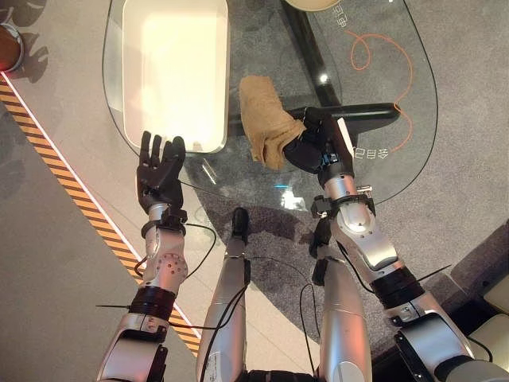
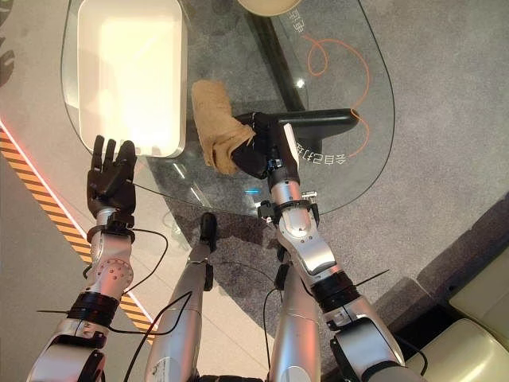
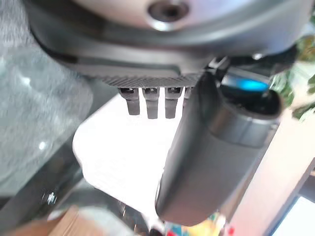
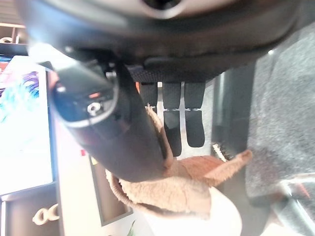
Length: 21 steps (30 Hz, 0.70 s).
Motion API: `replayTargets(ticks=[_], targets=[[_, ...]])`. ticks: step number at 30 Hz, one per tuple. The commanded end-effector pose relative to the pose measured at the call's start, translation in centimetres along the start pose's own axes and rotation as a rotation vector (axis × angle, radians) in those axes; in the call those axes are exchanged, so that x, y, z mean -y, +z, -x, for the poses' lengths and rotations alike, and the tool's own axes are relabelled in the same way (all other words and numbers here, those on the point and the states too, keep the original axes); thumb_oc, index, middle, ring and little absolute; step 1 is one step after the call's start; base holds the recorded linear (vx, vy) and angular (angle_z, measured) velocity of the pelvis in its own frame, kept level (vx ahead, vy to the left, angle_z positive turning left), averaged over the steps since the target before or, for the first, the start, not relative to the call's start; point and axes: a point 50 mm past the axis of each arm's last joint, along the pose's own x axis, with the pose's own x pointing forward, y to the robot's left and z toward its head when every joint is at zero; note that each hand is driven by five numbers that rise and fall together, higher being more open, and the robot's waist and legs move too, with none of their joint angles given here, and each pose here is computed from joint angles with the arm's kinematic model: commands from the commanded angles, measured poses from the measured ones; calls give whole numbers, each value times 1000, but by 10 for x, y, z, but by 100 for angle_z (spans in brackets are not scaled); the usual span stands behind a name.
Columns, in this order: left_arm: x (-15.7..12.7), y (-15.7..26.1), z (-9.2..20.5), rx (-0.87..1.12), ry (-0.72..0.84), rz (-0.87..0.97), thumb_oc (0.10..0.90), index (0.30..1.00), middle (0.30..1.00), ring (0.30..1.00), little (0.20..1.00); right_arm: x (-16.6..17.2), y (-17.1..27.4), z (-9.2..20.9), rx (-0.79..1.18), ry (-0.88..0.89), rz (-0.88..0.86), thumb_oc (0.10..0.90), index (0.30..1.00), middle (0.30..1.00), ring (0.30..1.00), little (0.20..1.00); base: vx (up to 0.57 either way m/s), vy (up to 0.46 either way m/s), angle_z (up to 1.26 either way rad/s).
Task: Wipe the table with a cloth and put it in the basket.
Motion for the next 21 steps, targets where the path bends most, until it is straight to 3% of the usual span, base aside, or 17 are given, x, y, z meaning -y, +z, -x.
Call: replayTargets(ticks=[1,7,21], targets=[[35,23,-6,75,-195,40,800,900,900,900,900,-18,104,8,553,131,-151,100,300,300,300,200,0,0,0],[53,29,-8,74,-230,28,800,900,900,900,900,-15,111,11,591,129,-146,100,300,300,300,200,0,0,0],[60,29,-8,42,-254,51,800,900,900,900,900,-17,121,16,646,188,-181,100,300,300,300,200,0,-2,0]])
